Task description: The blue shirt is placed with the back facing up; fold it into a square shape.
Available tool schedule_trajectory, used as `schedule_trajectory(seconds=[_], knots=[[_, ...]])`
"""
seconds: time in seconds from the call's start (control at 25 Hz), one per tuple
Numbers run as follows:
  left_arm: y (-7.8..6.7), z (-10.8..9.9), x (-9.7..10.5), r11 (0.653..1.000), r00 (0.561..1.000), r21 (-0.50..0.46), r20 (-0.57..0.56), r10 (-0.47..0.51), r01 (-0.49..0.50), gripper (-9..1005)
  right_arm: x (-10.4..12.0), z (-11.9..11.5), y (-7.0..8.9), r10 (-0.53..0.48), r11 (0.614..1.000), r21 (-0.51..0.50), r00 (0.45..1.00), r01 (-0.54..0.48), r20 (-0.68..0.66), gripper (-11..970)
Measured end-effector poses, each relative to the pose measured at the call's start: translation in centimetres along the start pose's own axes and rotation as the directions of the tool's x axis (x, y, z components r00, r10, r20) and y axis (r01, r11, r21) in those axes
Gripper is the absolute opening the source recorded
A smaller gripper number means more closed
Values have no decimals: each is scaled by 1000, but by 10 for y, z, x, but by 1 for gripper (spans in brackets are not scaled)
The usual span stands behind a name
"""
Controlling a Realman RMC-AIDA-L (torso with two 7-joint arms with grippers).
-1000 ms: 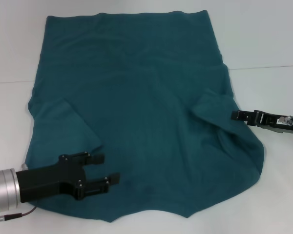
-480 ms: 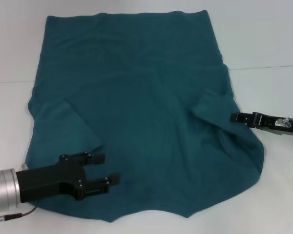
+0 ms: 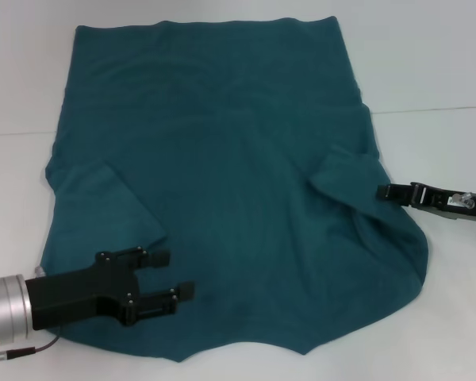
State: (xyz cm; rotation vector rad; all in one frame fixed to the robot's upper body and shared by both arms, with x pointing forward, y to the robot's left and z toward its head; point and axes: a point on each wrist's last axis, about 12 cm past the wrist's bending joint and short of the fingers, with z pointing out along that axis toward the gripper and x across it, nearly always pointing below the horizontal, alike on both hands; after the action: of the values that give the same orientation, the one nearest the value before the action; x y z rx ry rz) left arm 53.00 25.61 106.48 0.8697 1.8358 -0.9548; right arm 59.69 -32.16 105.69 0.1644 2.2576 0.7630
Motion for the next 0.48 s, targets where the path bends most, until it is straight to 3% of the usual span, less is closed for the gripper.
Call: schedule_trajectory(seconds=[0.16,0.36,0.48], knots=[[0,0,1,1000,1000,-1,0,-2,2,753,0,-1,0,-5,1000,-6,1000,5,5,593],[0,0,1,1000,1000,-1,-1,-3,3,753,1,-1,0,-7,1000,-6,1000,7,3,359],[0,0,1,1000,1000,0,-2,-2,2,753,2,-1,-1,-6,1000,-4,1000,6,3,160]])
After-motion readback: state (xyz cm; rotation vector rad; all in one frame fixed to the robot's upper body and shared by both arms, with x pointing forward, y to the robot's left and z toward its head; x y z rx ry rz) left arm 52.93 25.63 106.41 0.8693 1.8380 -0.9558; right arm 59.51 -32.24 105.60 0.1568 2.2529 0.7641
